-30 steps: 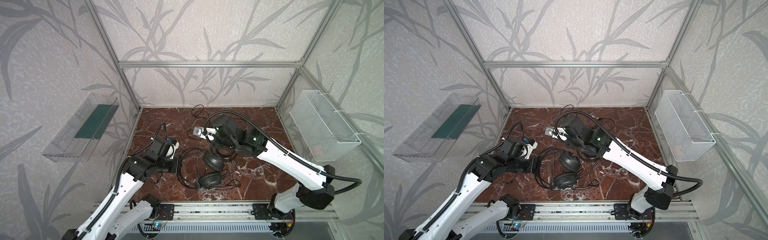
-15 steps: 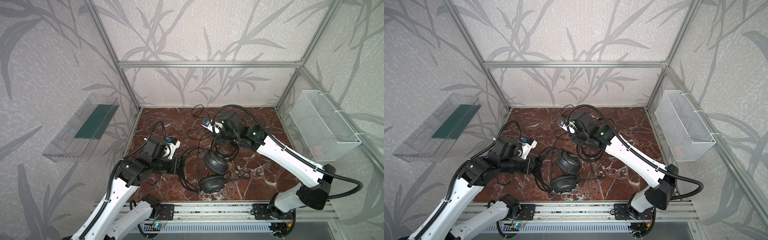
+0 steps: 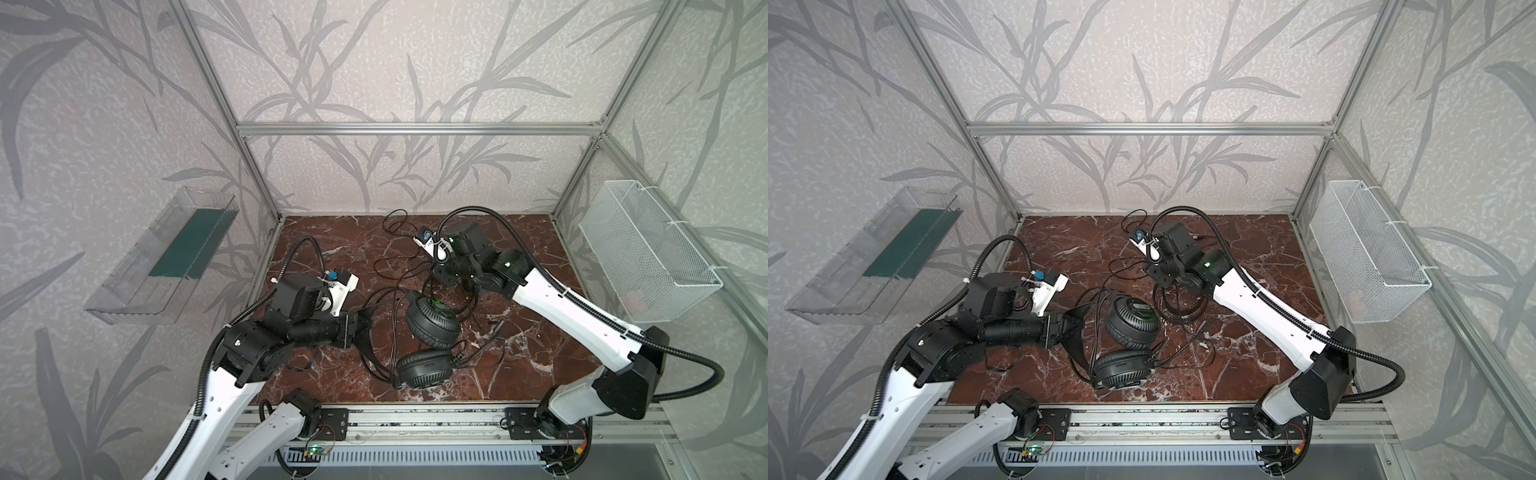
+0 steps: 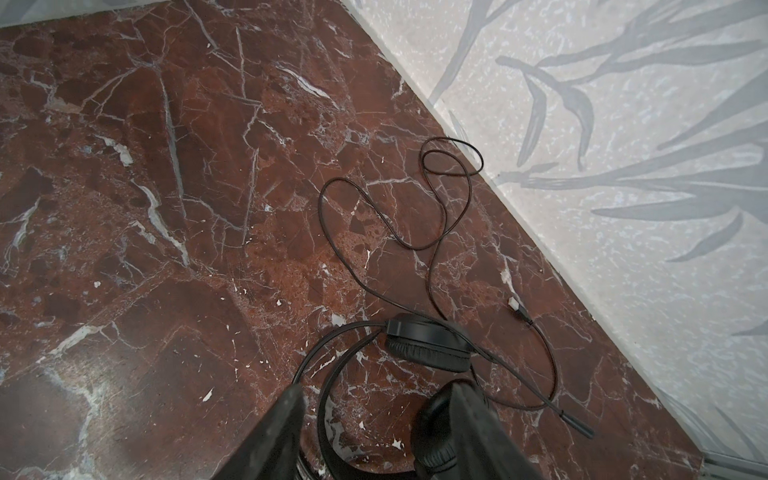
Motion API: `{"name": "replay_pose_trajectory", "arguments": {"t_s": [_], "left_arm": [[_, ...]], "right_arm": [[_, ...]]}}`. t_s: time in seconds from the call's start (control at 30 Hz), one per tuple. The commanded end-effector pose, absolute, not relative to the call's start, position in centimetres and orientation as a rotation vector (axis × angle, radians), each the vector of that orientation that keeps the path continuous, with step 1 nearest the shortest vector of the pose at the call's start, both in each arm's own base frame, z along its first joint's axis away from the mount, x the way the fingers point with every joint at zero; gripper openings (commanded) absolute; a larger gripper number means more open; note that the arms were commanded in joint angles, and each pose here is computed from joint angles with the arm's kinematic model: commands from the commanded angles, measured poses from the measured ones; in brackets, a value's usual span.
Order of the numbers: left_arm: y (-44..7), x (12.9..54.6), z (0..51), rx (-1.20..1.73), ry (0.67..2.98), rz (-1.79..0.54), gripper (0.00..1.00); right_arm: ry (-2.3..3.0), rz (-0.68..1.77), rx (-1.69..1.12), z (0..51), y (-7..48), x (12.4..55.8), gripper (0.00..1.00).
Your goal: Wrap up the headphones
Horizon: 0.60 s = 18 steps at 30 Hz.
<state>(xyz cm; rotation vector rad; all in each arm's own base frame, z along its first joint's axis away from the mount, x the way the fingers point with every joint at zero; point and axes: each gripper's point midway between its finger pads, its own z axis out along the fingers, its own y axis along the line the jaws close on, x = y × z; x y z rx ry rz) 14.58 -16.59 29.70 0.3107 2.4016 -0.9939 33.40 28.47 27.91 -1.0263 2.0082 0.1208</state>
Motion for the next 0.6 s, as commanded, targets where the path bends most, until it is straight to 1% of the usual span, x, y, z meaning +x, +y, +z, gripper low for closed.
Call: {"name": "replay_pose_trajectory", "arguments": {"t_s": [0.0, 0.3, 0.57], "left_arm": [[-16.8, 13.8, 33.7, 0.379, 2.256, -1.051, 0.0], [-16.1, 12.3, 37.0, 0.402, 2.175, -1.064, 0.0], [-16.1, 11.5, 38.3, 0.413, 2.125, -1.106, 0.0]], "right_arm": [[2.047, 0.092, -0.887, 28.1, 26.8, 34.9, 0.6], [2.174, 0.093, -0.624, 26.2, 23.0, 37.9, 0.65], [2.222, 0.117, -0.591, 24.6, 22.8, 38.2, 0.66]]}}
